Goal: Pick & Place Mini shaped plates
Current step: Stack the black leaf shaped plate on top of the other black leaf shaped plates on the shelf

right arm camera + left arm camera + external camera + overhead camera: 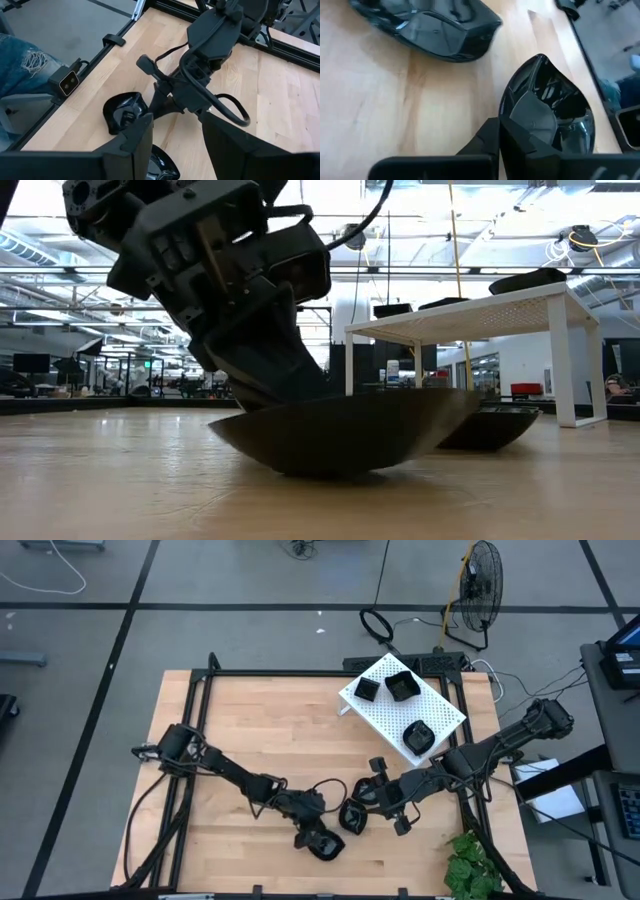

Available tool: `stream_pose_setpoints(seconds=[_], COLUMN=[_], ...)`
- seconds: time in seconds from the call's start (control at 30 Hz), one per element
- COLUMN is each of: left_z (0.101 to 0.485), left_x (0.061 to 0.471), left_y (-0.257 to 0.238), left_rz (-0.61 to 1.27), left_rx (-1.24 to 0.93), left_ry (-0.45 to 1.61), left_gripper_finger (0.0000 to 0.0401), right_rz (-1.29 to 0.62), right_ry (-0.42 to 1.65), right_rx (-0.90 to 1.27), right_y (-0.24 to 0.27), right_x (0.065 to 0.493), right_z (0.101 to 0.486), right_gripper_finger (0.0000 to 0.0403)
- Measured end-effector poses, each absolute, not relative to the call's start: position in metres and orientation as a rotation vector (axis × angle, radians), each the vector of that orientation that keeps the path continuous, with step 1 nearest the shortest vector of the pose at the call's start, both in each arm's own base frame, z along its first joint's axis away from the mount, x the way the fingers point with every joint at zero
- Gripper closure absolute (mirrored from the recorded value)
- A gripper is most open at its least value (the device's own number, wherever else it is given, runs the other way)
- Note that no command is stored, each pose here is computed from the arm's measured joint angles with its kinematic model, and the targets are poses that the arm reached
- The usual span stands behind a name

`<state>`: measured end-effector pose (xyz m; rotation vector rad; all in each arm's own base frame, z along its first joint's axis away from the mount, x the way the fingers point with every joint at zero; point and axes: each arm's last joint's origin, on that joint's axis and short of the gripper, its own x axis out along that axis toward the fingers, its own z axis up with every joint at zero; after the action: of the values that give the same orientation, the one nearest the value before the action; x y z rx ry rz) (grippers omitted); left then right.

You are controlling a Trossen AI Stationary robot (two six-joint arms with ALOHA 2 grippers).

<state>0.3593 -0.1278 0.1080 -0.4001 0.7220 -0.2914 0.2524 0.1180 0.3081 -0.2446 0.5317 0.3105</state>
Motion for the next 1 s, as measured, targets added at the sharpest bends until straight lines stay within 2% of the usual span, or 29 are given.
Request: stream_pose_setpoints(seconds=[0.17,0.47,0.6,0.8,1.0], left_z=[0.118,0.174,0.212,0.263,0.297], left_x=[0.354,0.33,0.316,0.302,0.304], left_y=[-0.126,-0.114,-0.107,-0.095,-0.083], left_rz=[-0.296,-0.044,0.151,0.467,0.571], left_rx=[-0.318,-0.012,0.198,0.524,0.666], left_ry=[0.739,0.694,0.571,0.394,0.249], left_gripper_finger=[0.0398,0.0399,0.0399,0.04,0.04], right_rz=[0.309,0.257,0.093,-0.162,-0.351], right_ry=[0.532,0.528,0.484,0.295,0.124], right_rx=[-0.241,-0.247,-0.277,-0.255,-0.161], right_y=[0.118,0.117,0.113,0.106,0.083], right_x=[0.252,0.253,0.257,0.27,0.273], right_z=[0.308,0.309,0.311,0.307,0.285], right_gripper_finger=[0.0245,0.0245,0.0245,0.0245,0.0245])
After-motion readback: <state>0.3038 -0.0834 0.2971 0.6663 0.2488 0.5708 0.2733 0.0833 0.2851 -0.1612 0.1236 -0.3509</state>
